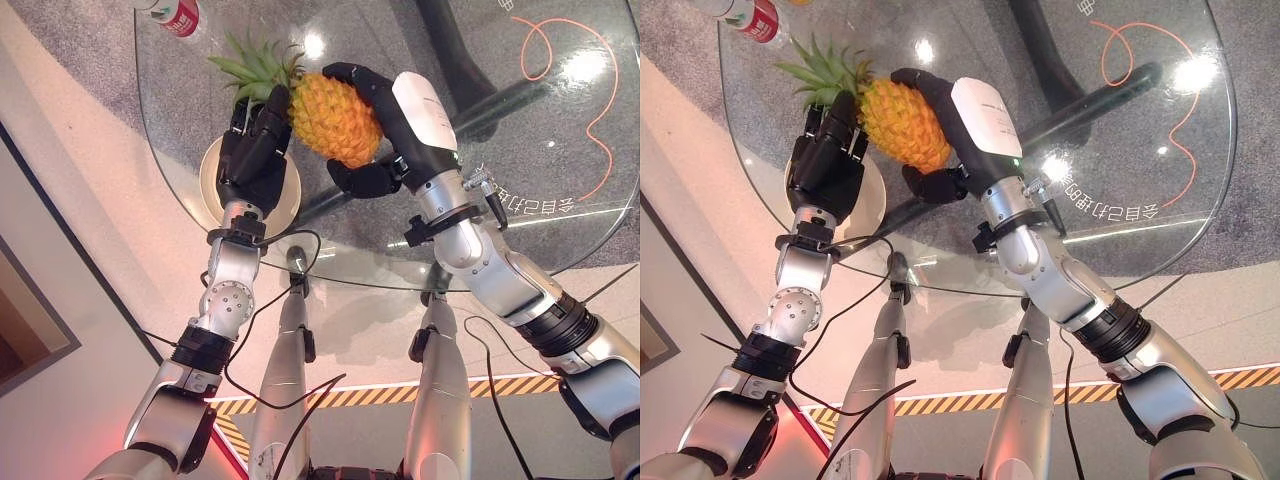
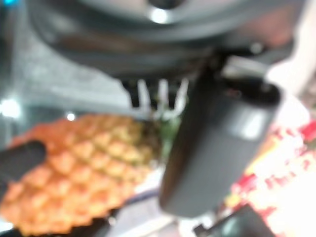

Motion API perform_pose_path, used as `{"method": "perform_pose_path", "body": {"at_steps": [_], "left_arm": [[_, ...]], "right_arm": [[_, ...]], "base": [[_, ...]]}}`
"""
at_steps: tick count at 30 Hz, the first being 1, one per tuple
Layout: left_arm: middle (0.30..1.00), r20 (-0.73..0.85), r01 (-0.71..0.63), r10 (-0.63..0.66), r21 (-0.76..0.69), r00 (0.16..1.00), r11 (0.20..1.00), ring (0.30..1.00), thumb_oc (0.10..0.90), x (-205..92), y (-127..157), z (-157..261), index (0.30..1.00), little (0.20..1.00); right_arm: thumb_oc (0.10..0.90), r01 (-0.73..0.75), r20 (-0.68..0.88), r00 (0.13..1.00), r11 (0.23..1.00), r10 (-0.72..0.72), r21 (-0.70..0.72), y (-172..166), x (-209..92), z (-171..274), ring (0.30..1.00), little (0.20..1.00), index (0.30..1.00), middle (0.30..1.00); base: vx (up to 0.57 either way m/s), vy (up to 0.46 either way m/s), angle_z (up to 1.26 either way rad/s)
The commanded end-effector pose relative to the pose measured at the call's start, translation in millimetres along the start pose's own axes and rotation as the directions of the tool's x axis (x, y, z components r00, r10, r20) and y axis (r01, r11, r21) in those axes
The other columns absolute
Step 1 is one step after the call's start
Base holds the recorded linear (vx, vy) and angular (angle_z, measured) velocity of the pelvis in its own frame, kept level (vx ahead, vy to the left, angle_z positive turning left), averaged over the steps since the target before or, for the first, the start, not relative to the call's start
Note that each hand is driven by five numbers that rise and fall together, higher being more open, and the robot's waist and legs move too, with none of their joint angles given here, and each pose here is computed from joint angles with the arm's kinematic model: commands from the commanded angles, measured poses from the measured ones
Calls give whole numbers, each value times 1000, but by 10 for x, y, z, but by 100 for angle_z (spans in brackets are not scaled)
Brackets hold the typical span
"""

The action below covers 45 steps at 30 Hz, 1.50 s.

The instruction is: Pick up the fruit to the plate

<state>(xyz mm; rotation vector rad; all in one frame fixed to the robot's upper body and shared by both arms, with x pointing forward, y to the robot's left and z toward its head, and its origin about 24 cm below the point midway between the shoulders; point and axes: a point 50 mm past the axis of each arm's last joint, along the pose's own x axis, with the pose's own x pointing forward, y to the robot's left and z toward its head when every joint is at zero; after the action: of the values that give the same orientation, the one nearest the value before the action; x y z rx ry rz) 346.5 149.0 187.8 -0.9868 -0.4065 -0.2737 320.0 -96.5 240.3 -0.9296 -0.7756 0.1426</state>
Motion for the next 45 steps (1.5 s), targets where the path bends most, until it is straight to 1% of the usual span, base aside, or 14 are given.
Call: {"method": "perform_pose_path", "body": {"at_steps": [1,7,8,9,19,39,40,41,42,45], "left_arm": [[900,205,317,-315,23,927,948,900,800,105,-736,302,900,900],[900,258,334,-335,49,906,941,900,800,94,-768,371,900,900],[396,263,337,-342,64,902,939,396,213,93,-781,381,396,313],[300,265,343,-350,73,899,936,300,100,92,-792,381,300,200],[300,266,370,-377,78,887,926,300,100,101,-806,380,300,200],[300,255,392,-391,49,885,919,300,100,103,-832,342,300,200],[300,263,390,-388,48,883,920,300,100,103,-827,352,300,200],[300,266,389,-387,48,883,920,300,100,104,-826,356,300,200],[300,273,386,-383,46,882,921,300,100,106,-825,365,300,200],[300,287,380,-376,46,881,924,300,100,103,-824,372,300,200]], "right_arm": [[100,59,437,896,996,-81,64,-284,116,907,300,200,300,300],[100,56,442,894,996,-78,63,-273,119,915,300,200,300,300],[100,55,444,893,996,-77,64,-274,120,915,300,200,300,300],[100,54,445,892,996,-78,65,-279,120,916,300,200,300,300],[100,64,450,889,995,-89,70,-291,125,925,300,200,300,300],[100,116,445,885,990,-137,75,-334,141,935,300,200,300,300],[416,115,438,888,990,-139,82,-333,147,924,571,516,571,571],[693,114,436,889,990,-140,87,-334,148,922,808,793,808,808],[800,114,431,891,989,-142,90,-330,150,920,900,900,900,900],[800,116,416,897,988,-149,104,-327,153,904,900,900,900,900]], "base": [[0,0,0],[0,0,0],[0,0,0],[0,0,0],[0,0,0],[0,0,0],[0,0,0],[0,0,0],[0,0,0],[0,0,0]]}}
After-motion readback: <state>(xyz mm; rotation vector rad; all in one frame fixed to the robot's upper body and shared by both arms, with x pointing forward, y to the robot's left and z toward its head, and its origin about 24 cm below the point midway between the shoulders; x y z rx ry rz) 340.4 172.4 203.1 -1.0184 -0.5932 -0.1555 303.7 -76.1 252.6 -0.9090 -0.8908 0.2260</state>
